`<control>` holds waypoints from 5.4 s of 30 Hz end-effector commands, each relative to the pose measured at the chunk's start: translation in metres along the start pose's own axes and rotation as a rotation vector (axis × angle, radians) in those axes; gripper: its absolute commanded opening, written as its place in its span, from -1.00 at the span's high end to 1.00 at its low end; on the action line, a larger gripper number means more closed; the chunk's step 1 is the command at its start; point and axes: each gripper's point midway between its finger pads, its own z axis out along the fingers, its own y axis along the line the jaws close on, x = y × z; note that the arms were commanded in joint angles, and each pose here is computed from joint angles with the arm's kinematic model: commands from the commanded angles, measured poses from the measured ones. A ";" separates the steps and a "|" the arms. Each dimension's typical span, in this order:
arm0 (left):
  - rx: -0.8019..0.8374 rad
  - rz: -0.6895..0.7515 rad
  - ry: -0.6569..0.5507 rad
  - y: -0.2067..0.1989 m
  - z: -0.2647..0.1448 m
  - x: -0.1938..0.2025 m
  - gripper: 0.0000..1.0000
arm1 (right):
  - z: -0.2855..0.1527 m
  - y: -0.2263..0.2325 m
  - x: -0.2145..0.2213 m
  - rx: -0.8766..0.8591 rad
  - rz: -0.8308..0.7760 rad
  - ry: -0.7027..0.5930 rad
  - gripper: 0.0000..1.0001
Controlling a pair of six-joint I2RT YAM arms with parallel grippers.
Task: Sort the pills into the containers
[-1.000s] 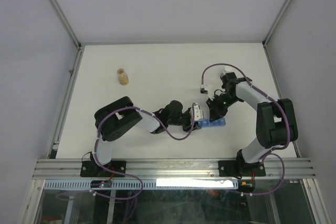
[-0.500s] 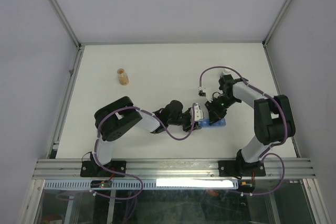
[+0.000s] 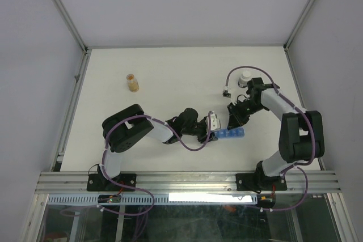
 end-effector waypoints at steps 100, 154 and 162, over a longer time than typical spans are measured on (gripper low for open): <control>-0.011 -0.133 -0.297 -0.010 -0.039 -0.080 1.00 | 0.018 -0.026 0.023 0.171 -0.869 -0.024 0.01; -0.154 -0.516 0.004 -0.006 -0.006 -0.012 1.00 | 0.018 -0.024 0.022 0.166 -0.845 -0.023 0.02; -0.153 -0.490 -0.074 0.002 -0.009 -0.046 1.00 | 0.017 -0.023 0.020 0.168 -0.848 -0.031 0.02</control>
